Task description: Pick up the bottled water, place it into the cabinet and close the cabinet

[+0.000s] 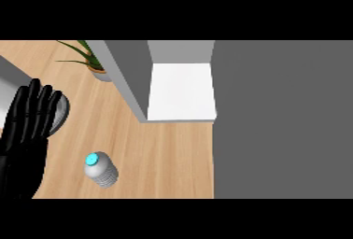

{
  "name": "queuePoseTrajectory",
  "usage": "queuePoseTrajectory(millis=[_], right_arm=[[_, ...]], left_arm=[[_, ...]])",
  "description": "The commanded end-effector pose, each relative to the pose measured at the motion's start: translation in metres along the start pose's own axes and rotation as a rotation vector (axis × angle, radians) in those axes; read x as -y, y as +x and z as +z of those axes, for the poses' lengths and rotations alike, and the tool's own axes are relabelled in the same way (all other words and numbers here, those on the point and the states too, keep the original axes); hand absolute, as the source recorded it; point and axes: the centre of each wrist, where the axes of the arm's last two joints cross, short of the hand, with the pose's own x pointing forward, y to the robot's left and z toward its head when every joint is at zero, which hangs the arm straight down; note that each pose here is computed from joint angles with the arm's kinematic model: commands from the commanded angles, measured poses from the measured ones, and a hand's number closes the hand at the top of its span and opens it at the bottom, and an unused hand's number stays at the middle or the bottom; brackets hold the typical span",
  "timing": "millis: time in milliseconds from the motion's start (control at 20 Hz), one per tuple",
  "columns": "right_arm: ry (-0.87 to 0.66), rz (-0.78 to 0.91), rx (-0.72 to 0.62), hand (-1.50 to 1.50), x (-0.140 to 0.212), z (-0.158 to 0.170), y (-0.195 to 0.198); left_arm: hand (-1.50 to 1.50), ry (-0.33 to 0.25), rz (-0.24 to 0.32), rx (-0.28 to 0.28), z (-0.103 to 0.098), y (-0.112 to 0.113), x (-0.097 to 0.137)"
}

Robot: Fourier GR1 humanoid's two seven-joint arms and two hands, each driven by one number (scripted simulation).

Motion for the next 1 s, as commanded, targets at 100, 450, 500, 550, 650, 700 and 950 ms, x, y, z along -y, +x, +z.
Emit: queuePoseTrajectory(millis=[100, 450, 500, 550, 650, 700, 950], right_arm=[[-0.015, 0.014, -0.031, -1.5, 0.009, 0.017, 0.009], [0.136, -0.22, -0.205, -1.5, -0.005, 0.048, 0.011], [0.143, -0.22, -0.229, -1.5, -0.002, 0.047, 0.016], [0.146, -0.244, -0.198, -1.5, -0.001, 0.05, 0.031], [0.138, -0.247, -0.219, -1.5, 0.006, 0.059, 0.039], [0.129, -0.228, -0.221, -1.5, 0.002, 0.053, 0.042], [0.143, -0.23, -0.229, -1.5, 0.018, 0.075, 0.077]], left_arm=[[-1.5, -0.319, 0.15, -0.037, 0.001, 0.005, 0.009], [-1.5, -0.651, 0.456, -0.376, 0.04, 0.011, 0.025], [-1.5, -0.666, 0.482, -0.383, 0.041, 0.023, 0.02], [-1.5, -0.682, 0.482, -0.399, 0.04, 0.03, 0.02], [-1.5, -0.709, 0.509, -0.393, 0.05, 0.058, 0.007], [-1.5, -0.721, 0.513, -0.42, 0.053, 0.075, 0.013], [-1.5, -0.716, 0.511, -0.441, 0.057, 0.091, -0.006]])
